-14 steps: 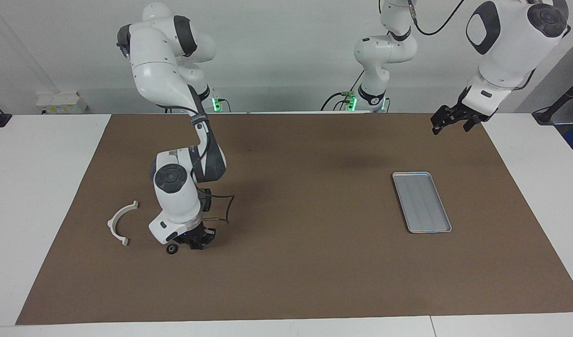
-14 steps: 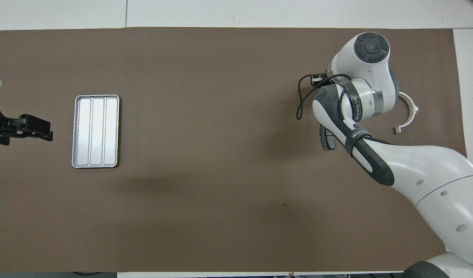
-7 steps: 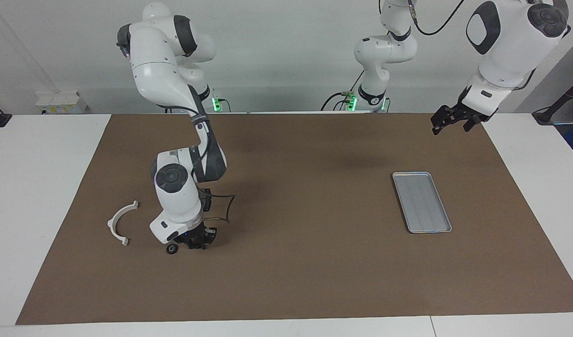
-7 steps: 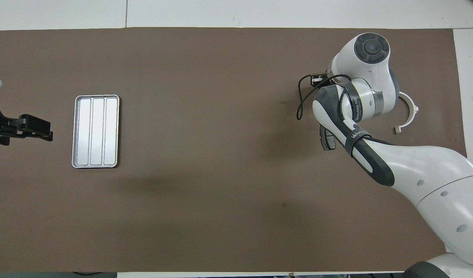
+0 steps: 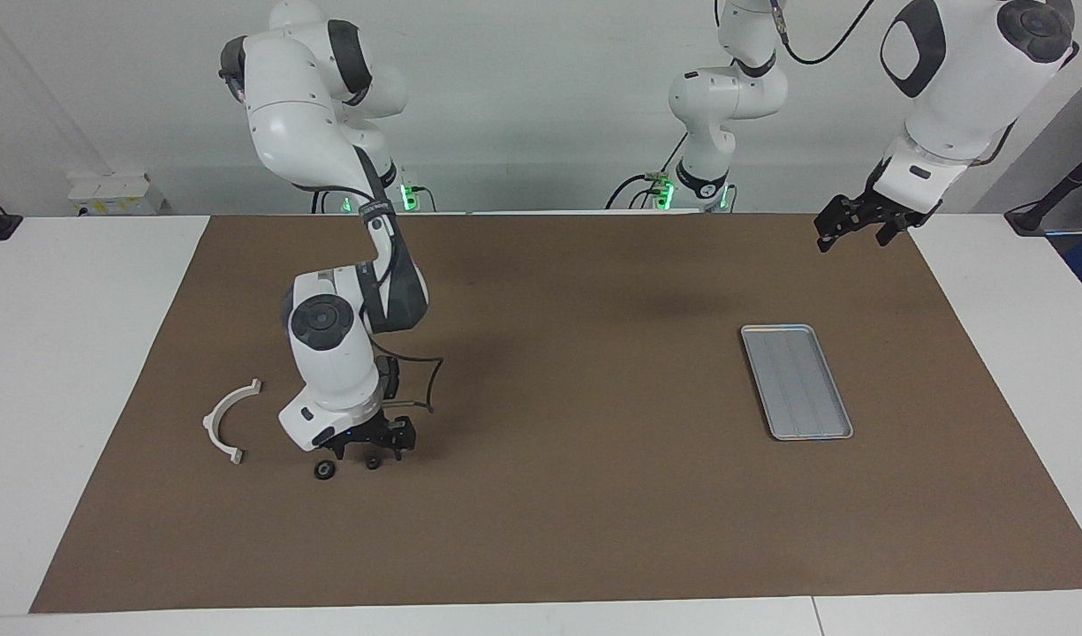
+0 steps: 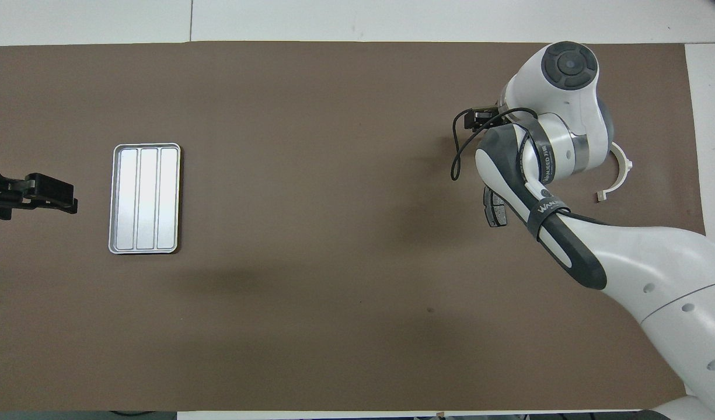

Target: Place bearing gear from tray to pile

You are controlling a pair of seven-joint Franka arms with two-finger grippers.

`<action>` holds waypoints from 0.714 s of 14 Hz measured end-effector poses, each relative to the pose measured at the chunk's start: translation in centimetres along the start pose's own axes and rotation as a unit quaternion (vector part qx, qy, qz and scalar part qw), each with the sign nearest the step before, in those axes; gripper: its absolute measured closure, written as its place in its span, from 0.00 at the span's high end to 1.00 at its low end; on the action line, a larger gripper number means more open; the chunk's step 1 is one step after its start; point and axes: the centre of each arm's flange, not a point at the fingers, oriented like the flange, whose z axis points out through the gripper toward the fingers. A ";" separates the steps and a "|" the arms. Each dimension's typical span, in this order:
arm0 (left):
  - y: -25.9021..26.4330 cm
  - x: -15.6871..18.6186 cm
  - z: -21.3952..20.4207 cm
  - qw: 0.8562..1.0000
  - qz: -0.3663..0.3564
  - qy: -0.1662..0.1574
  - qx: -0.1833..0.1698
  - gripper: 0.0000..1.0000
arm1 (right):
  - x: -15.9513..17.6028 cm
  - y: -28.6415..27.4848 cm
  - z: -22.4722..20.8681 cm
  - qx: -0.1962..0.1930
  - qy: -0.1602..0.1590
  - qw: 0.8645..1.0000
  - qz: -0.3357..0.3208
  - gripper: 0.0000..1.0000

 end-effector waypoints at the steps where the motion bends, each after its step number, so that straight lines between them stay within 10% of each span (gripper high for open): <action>1: 0.0 0.0 0.0 1.000 0.000 0.000 0.000 1.00 | 0.0 0.4 -0.8 -0.002 0.000 1.000 0.003 1.00; 10: -0.1 0.0 0.0 1.000 -0.001 0.000 0.000 1.00 | -0.9 2.1 -5.7 0.001 0.001 1.000 -0.007 1.00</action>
